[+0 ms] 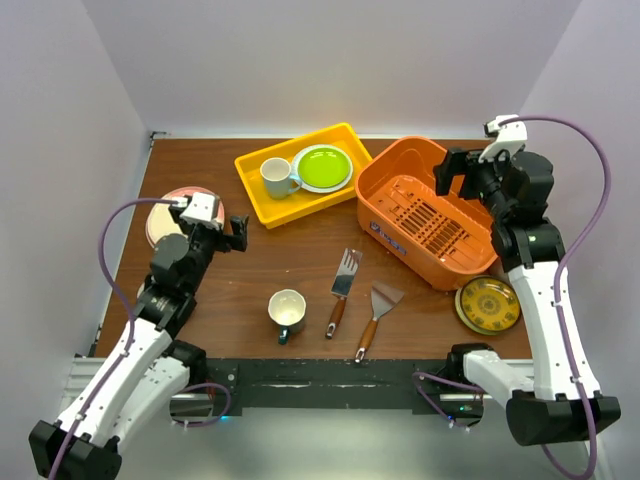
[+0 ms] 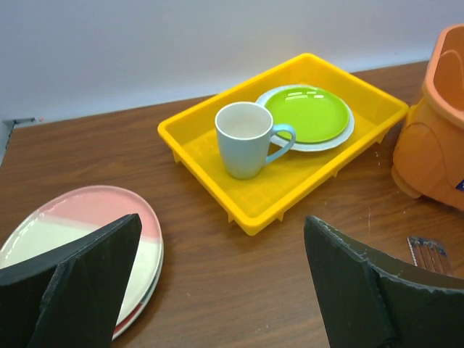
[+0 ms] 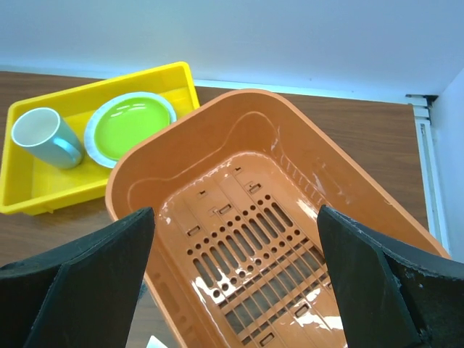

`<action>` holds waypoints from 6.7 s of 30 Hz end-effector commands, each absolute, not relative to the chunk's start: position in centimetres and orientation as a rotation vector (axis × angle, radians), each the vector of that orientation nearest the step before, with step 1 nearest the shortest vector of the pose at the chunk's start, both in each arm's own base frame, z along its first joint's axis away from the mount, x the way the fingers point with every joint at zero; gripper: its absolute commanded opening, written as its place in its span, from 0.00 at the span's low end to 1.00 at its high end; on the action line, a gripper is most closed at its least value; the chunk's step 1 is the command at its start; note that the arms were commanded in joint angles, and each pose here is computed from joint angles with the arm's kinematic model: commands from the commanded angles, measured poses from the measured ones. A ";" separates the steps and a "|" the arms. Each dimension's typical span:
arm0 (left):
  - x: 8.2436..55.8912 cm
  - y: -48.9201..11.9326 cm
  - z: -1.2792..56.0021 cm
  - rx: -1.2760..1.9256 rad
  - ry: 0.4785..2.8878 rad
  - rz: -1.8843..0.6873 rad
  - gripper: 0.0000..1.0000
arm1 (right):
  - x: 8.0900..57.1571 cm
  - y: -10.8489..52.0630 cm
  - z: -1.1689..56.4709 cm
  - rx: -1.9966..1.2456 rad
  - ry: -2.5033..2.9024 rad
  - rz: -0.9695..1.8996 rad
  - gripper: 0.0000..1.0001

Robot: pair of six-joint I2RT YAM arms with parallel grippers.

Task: Place the mixed dishes into the plastic bin
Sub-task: Pick up the plate at the center of the board.

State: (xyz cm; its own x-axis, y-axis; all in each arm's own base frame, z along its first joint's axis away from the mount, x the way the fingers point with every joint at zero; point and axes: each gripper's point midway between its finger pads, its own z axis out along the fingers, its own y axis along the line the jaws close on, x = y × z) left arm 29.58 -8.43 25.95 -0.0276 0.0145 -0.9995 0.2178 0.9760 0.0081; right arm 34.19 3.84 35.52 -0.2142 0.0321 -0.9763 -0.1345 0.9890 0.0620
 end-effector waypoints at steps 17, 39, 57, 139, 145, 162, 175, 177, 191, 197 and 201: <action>31.6 -6.2 23.0 0.075 1.830 0.011 1.00 | 29.0 14.3 28.1 -0.935 1.613 0.632 0.99; 36.6 -1.3 15.9 -0.089 2.148 0.137 0.91 | 28.3 14.6 27.3 -0.899 1.669 0.701 0.99; 39.5 -0.7 7.0 0.057 2.469 0.456 0.43 | 28.2 14.8 26.9 -0.893 1.677 0.732 0.99; 34.1 -5.0 20.9 0.174 1.972 0.235 0.00 | 31.6 31.7 26.6 -1.065 1.882 0.998 0.96; 33.6 -5.2 20.8 0.170 1.963 0.210 0.00 | 34.6 40.0 26.2 -0.825 1.984 1.115 0.96; 33.2 -5.8 20.5 0.195 1.951 0.160 0.00 | 36.7 53.4 21.6 -0.285 2.202 1.476 0.95; 33.2 -6.5 20.2 0.223 1.956 0.121 0.00 | 35.7 57.5 17.5 -0.172 2.296 1.513 0.84; 33.2 -6.5 20.1 0.224 1.954 0.119 0.00 | 35.5 57.8 16.9 -0.146 2.321 1.528 0.67; 31.8 -8.5 24.1 0.310 1.821 -0.025 0.37 | 35.9 56.2 25.0 -0.219 2.130 1.869 0.00; 28.4 -8.7 31.4 0.266 1.571 -0.152 0.83 | 38.3 50.7 31.7 -0.385 1.924 1.845 0.00; 26.8 -8.2 33.4 0.248 1.513 -0.171 0.88 | 39.1 45.3 35.5 -0.494 1.793 1.843 0.00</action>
State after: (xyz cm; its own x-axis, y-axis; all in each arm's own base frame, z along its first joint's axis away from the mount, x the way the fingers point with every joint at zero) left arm 27.79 -7.89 29.58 -0.0527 0.1005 -0.9935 0.2393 0.9672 0.0852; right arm 39.39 51.46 17.62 -0.9623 0.0612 -0.2649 -0.2345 0.3067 0.9225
